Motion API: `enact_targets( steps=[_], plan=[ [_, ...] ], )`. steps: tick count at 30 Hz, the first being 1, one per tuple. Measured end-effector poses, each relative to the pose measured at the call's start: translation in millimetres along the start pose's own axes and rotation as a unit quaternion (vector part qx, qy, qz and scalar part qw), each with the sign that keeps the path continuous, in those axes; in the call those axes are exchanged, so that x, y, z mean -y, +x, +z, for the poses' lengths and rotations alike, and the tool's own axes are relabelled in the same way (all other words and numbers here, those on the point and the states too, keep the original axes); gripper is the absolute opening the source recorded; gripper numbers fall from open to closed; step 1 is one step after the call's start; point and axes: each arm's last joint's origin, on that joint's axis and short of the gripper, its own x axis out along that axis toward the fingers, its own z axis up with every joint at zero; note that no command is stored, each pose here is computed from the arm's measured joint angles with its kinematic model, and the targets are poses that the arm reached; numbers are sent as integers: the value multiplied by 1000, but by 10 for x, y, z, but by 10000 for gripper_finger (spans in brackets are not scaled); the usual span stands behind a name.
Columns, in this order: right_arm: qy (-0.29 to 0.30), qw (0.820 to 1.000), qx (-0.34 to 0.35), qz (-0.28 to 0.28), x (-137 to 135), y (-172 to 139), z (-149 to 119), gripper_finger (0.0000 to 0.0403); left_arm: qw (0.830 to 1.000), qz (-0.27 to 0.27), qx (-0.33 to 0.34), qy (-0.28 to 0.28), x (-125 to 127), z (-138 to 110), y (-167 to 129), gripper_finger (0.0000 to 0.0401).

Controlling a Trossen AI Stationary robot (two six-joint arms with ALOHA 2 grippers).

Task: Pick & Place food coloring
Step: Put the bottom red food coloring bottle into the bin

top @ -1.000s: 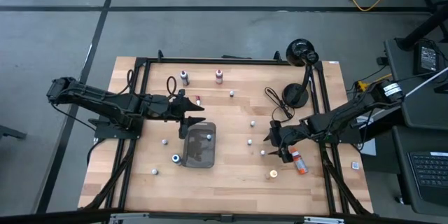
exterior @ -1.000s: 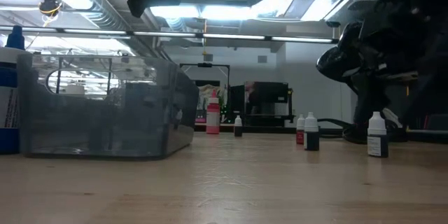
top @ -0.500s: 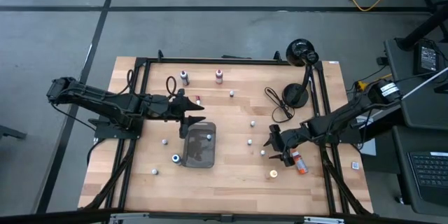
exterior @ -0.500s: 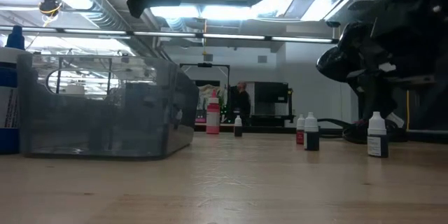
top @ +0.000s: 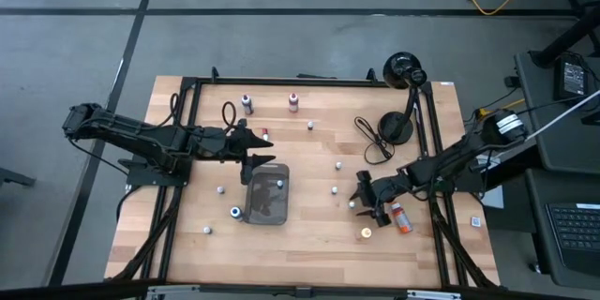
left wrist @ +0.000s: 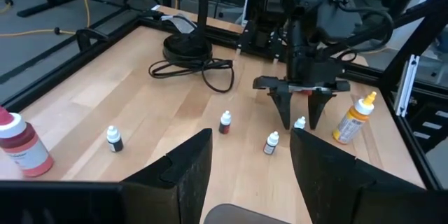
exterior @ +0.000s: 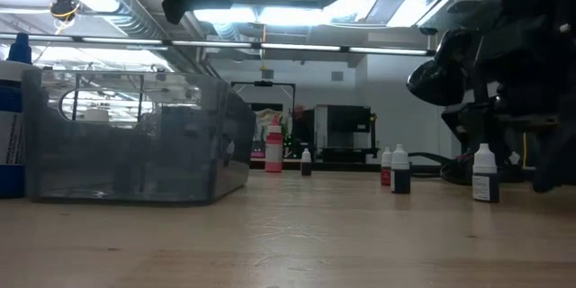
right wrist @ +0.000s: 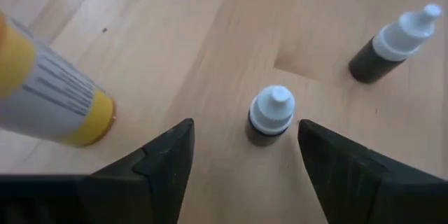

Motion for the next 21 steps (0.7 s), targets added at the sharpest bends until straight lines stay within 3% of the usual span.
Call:
enact_targets(
  steps=[13,21],
  plan=[
    [-14,1000,1,-2,9,99,-32,247,1000,-1,0,-1,1,-1,0,187],
    [-9,1000,1,-5,25,100,-31,182,1000,0,0,-1,0,0,0,187]
  ],
)
